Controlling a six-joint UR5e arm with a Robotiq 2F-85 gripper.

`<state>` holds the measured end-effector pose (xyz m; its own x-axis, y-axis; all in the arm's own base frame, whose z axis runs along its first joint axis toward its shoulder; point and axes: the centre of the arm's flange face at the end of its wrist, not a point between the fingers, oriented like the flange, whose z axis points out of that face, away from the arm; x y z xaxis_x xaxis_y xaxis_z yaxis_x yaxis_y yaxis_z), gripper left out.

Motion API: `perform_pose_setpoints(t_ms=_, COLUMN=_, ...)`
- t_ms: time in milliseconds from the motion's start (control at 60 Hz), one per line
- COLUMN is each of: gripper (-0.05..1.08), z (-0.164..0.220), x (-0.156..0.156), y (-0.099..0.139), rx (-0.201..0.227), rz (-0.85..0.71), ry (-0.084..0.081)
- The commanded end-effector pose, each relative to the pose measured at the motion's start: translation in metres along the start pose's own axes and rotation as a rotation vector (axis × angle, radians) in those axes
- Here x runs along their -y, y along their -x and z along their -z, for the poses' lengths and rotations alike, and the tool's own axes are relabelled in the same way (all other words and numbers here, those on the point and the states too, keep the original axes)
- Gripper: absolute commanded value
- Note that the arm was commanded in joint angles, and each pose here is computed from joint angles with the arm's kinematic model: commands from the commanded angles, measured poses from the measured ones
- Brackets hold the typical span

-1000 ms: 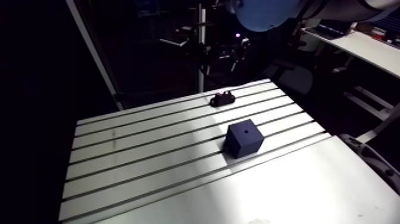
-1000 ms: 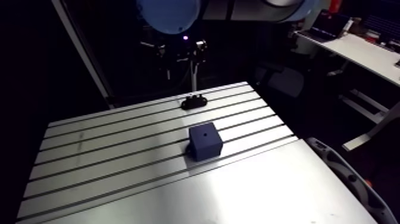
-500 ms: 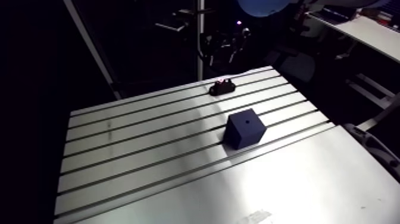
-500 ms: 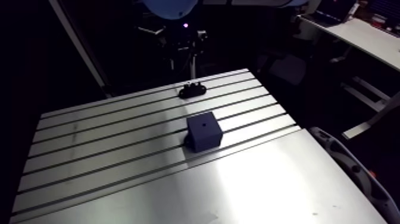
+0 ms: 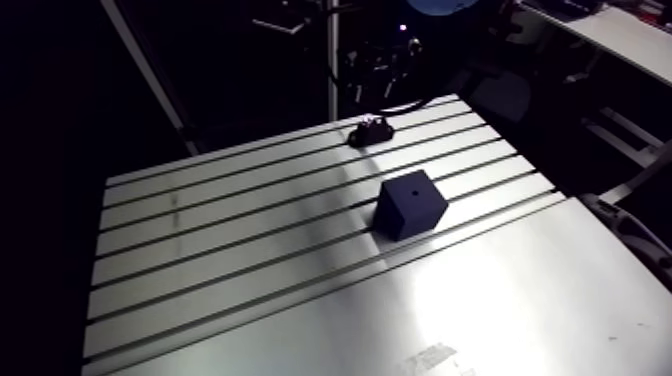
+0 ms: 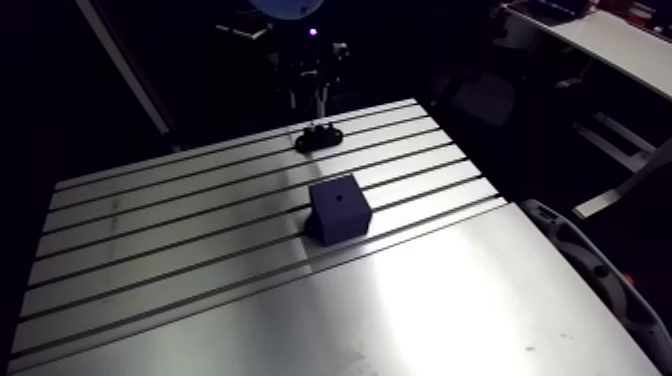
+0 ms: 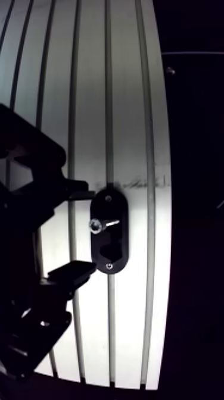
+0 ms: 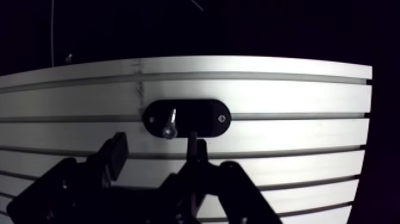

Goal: Pick up the M10 bolt and insert it into the hole until fully seated.

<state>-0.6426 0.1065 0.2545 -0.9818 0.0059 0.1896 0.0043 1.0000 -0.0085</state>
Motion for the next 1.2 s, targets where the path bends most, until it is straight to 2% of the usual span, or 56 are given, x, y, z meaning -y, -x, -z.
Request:
perform_pose_setpoints(t_ms=17, gripper=0.40, z=-0.006, x=-0.003, y=-0.004, rx=0.008, rz=0.000, ry=0.011)
perform_pose_setpoints(t_ms=50, gripper=0.40, z=-0.010, x=-0.005, y=-0.006, rx=0.015, rz=0.000, ry=0.021)
perform_pose_setpoints(t_ms=83, gripper=0.40, z=-0.010, x=-0.005, y=-0.006, rx=0.015, rz=0.000, ry=0.021)
perform_pose_setpoints(t_ms=117, gripper=0.41, z=-0.010, x=-0.007, y=-0.007, rx=0.018, rz=0.000, ry=0.031)
perform_pose_setpoints(t_ms=250, gripper=0.42, z=-0.015, x=-0.007, y=-0.007, rx=0.025, rz=0.001, ry=0.034)
perform_pose_setpoints(t_ms=1200, gripper=0.46, z=-0.036, x=-0.004, y=-0.009, rx=0.051, rz=0.003, ry=0.024)
